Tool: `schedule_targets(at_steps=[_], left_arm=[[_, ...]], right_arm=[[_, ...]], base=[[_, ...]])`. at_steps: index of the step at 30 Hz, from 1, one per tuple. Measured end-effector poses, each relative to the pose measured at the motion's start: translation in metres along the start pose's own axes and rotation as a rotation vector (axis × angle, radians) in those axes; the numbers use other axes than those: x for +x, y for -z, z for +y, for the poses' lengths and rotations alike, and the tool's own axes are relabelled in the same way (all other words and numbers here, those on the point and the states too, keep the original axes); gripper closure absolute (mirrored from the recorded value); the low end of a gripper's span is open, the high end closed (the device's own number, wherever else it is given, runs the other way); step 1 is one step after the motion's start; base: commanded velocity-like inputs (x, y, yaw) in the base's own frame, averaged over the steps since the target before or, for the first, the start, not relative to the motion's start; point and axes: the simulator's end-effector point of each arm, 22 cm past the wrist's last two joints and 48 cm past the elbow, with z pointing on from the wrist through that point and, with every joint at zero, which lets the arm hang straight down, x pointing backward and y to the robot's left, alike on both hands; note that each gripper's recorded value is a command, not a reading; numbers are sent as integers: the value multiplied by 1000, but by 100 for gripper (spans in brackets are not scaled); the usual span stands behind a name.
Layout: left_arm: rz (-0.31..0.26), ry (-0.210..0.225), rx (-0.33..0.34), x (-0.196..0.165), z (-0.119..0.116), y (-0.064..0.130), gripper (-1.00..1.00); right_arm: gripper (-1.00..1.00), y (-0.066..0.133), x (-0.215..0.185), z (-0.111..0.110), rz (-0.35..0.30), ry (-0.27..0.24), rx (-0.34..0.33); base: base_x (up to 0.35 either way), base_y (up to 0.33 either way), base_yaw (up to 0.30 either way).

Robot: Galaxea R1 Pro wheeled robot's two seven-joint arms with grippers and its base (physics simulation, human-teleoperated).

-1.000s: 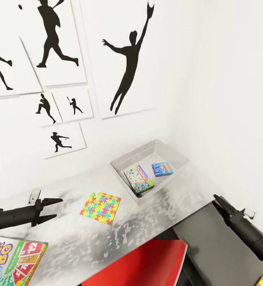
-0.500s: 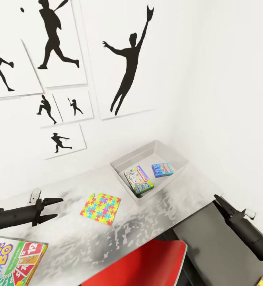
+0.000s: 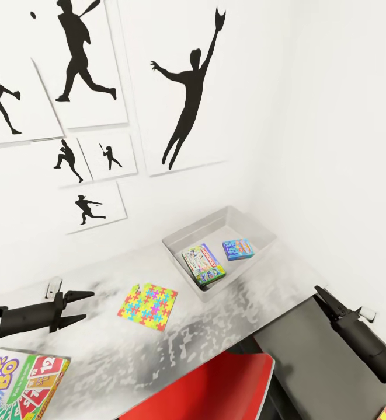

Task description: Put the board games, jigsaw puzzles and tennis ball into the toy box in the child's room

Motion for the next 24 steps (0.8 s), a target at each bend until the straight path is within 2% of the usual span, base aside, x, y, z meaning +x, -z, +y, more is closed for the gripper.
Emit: schedule_targets(at_steps=[12,17,19,24], left_arm=[[8,6,12,5,-2,-8,-100],[11,-11,-16,6,4,-8,-100],[14,-31,-47,6,11,-8,-100],[14,-35,-54,6,13,-8,-100]], right_arm=[[-100,0,0,-1,-2,-3,1],[-100,1,0,-2,0,-5,4],[-100,1,1,-3,1,-6,7],[-100,1,1,-3,0,-8,6]], base=[[0,0,0],[0,0,0],[0,0,0],[0,0,0]])
